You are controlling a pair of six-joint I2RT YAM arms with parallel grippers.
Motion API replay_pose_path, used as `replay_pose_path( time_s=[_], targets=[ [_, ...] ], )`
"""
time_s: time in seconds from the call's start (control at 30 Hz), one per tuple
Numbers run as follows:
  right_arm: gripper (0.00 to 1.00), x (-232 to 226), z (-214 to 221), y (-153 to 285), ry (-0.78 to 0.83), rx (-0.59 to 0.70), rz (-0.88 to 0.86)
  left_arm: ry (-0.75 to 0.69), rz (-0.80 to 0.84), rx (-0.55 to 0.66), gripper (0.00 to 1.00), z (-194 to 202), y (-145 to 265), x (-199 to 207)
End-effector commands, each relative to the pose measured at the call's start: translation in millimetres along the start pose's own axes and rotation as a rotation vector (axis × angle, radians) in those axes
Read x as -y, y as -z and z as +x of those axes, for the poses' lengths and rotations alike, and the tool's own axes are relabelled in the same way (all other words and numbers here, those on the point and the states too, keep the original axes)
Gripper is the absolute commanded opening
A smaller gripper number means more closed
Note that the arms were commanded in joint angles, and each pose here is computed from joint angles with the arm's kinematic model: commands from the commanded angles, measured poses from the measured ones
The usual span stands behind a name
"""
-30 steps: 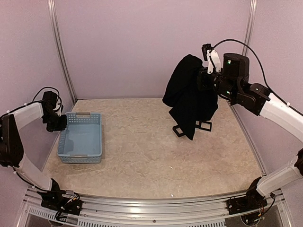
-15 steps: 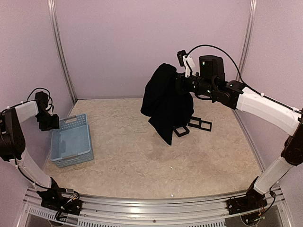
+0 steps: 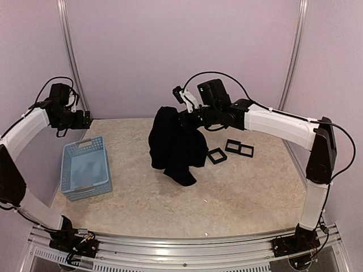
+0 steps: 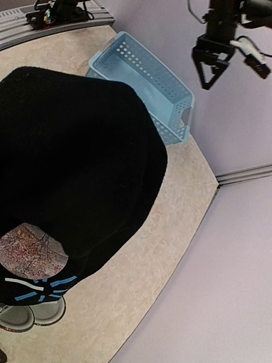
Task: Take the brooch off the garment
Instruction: Place the crumpled clothing at the center of the board.
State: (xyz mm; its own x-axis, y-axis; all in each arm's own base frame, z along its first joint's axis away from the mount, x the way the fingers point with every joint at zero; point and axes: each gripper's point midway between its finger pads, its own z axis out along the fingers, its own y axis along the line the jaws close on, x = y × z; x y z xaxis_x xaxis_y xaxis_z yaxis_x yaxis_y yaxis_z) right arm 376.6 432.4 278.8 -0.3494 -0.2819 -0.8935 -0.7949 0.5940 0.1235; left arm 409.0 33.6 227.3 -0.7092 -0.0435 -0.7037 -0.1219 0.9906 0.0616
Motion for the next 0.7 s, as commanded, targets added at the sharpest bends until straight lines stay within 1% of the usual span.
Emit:
replay_pose_path(
  time_s=[0.0,0.03,0.1,0.2,0.3,0.43,0.47,0.53,0.67],
  targets=[
    [0.40,-8,16,-11,-0.035,-0.060,-0.022,-0.017,0.154,0.120,0.99,-35,48,60],
    [0.51,-6,19,-11,-0.044,-0.064,-0.011,-0.017,0.205,0.124,0.99,-37,54,77],
    [0.67,3,26,-7,-0.056,-0.071,0.036,-0.022,0.328,0.116,0.99,-33,62,117],
    [0.79,21,36,5,-0.103,-0.079,0.100,-0.036,0.473,0.071,0.99,-19,66,172],
    [0.85,45,51,17,-0.171,-0.093,0.142,-0.065,0.605,-0.009,0.99,6,63,226],
    [0.85,62,86,25,-0.211,-0.187,0.180,-0.103,0.725,-0.106,0.99,37,57,280],
    [0.86,65,93,26,-0.213,-0.204,0.189,-0.108,0.739,-0.129,0.99,45,54,288],
    [0.86,68,108,28,-0.223,-0.236,0.184,-0.124,0.717,-0.194,0.99,64,37,298],
    [0.86,60,143,26,-0.215,-0.314,0.131,-0.128,0.672,-0.328,0.99,106,10,303]
  ],
)
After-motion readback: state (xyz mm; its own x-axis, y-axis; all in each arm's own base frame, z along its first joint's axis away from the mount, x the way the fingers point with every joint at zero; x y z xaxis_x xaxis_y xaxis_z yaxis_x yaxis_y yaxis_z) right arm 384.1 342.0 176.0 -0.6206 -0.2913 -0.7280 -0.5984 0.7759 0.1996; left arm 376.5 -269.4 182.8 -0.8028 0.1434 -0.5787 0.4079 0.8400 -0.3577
